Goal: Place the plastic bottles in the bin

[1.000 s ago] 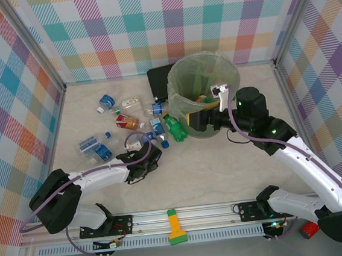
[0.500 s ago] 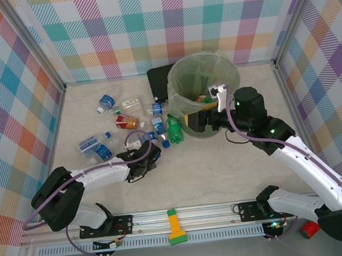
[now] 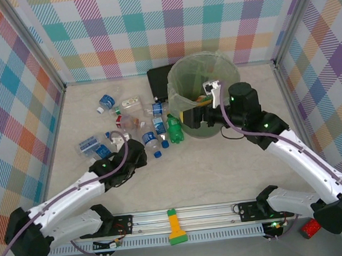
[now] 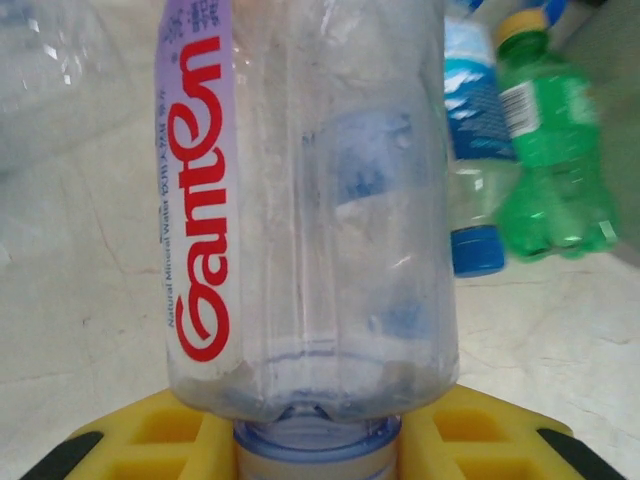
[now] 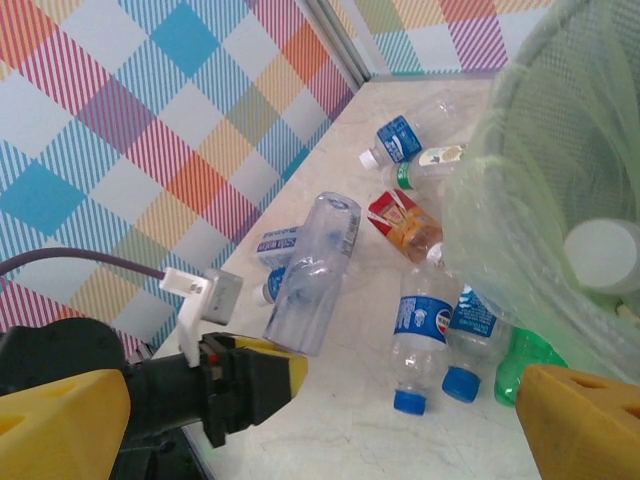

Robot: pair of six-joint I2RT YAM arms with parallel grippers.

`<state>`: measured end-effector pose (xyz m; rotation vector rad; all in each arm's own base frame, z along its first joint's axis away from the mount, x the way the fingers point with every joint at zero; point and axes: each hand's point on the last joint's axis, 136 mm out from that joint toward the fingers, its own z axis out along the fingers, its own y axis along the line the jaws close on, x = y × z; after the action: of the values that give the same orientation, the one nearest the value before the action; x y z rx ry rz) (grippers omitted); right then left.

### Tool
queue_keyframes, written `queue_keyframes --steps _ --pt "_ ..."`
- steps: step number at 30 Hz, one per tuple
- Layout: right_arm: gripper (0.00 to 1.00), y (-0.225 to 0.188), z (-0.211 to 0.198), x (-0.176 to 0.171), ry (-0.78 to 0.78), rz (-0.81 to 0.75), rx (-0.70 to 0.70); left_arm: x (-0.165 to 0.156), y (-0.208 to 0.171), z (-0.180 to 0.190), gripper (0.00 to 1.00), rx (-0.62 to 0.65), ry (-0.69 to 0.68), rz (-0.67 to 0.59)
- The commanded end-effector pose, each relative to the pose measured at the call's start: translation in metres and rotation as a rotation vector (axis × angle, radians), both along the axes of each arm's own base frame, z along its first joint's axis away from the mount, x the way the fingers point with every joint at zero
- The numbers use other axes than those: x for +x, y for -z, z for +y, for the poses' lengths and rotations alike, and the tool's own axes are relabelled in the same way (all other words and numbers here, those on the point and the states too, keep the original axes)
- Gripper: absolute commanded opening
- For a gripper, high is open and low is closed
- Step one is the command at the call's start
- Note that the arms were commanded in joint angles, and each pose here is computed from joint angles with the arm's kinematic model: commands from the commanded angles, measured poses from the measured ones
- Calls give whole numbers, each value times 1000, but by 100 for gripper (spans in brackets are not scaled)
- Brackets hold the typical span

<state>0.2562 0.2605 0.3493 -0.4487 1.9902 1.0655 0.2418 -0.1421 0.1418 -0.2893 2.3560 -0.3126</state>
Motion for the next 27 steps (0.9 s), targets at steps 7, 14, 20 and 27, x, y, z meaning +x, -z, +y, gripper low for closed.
queue_keyframes --steps 7,14,20,27 --pt "100 -32 23 0 -105 -21 49 -5 -76 -32 31 -26 309 -195" --pt "85 -39 56 -1 -249 75 101 -12 -113 -62 30 -15 465 -287" --pt "82 -32 86 3 -302 142 73 -22 -143 -80 30 -74 548 -350" --pt "84 -15 101 20 -265 210 30 -35 -160 -87 30 -71 602 -382"
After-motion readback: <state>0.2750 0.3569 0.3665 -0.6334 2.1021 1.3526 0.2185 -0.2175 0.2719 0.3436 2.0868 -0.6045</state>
